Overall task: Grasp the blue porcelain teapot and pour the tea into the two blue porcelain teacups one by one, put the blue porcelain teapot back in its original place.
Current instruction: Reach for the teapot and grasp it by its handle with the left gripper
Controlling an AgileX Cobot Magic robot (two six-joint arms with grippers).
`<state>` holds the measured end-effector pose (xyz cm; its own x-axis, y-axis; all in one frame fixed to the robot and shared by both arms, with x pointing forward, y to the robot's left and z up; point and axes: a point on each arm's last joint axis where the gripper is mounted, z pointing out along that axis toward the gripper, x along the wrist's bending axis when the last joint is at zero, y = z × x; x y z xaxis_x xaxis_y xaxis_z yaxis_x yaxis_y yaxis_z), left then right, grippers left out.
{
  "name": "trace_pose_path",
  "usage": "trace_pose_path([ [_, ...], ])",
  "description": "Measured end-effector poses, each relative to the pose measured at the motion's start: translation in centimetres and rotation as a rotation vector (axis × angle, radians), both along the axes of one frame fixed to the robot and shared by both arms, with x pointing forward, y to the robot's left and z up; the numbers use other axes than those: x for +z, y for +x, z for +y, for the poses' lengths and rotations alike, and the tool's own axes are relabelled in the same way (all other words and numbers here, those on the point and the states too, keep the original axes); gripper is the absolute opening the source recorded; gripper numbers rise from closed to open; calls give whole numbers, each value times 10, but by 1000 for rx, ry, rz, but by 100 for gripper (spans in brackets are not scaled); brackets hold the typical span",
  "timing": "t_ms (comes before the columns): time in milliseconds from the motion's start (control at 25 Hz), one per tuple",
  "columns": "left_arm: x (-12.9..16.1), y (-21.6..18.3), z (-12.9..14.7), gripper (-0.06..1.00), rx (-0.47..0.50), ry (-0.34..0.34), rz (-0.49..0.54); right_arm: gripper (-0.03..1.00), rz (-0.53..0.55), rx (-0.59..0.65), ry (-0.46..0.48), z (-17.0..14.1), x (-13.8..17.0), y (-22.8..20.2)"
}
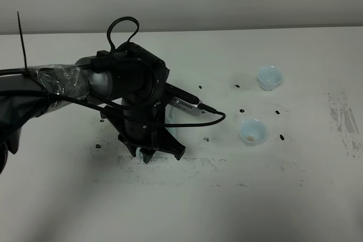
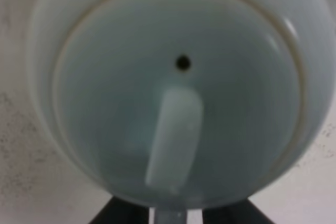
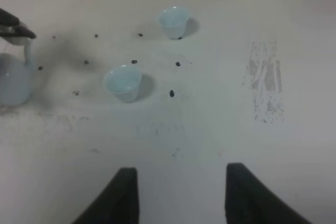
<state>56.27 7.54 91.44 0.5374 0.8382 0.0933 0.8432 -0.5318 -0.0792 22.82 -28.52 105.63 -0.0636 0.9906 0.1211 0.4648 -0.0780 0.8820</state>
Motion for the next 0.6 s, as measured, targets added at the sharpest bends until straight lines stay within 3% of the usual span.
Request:
trace_pose_path([
  [600, 1, 2, -2, 28, 3, 3, 6, 41, 0, 1, -1, 0, 0, 0],
])
